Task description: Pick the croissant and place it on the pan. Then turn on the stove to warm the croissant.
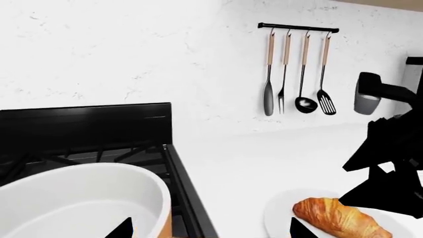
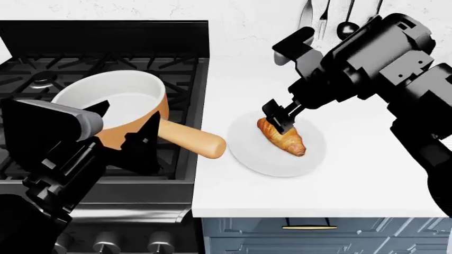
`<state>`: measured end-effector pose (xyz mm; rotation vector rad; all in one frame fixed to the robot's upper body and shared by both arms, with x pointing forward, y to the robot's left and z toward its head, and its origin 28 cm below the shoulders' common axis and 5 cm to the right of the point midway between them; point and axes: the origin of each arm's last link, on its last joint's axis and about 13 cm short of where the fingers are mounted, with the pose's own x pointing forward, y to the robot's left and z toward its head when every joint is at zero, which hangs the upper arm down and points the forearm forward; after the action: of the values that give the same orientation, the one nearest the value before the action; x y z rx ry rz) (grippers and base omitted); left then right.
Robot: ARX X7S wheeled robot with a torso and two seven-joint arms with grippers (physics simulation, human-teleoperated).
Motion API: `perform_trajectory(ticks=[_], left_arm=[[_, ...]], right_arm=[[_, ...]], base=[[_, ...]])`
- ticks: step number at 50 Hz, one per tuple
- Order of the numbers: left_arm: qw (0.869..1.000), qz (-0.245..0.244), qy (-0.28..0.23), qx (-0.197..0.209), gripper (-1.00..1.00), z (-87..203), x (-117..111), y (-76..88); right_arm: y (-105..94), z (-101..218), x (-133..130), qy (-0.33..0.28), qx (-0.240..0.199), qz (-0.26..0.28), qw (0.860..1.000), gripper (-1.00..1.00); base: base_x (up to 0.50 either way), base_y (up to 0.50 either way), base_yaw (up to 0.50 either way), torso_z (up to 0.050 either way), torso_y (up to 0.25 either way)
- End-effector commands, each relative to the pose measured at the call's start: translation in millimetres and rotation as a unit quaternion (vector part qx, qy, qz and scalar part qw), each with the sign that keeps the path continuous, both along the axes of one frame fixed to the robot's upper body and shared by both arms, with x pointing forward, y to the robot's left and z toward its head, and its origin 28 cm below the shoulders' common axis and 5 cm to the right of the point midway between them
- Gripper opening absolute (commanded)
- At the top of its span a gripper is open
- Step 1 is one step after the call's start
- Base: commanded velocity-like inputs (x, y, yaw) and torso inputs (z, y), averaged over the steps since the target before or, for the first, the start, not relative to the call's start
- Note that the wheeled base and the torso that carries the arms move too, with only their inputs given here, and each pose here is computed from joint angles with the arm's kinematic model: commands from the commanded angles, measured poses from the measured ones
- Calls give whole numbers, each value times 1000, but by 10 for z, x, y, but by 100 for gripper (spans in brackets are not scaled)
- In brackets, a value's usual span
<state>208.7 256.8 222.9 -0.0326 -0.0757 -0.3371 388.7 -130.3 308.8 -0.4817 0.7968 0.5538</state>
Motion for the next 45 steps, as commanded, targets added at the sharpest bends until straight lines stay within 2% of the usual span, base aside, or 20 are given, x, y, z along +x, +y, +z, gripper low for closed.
perform_trajectory(ticks=[1, 45], left_arm=[[1000, 2, 2, -1, 100, -14, 8, 12], [1000, 3, 5, -3, 100, -32, 28, 13]], right_arm=[[31, -76, 82, 14, -10, 8, 1000, 100], [16, -241, 156, 36, -23, 5, 999, 100]], base=[[0, 0, 0, 0, 0], [0, 0, 0, 0, 0]])
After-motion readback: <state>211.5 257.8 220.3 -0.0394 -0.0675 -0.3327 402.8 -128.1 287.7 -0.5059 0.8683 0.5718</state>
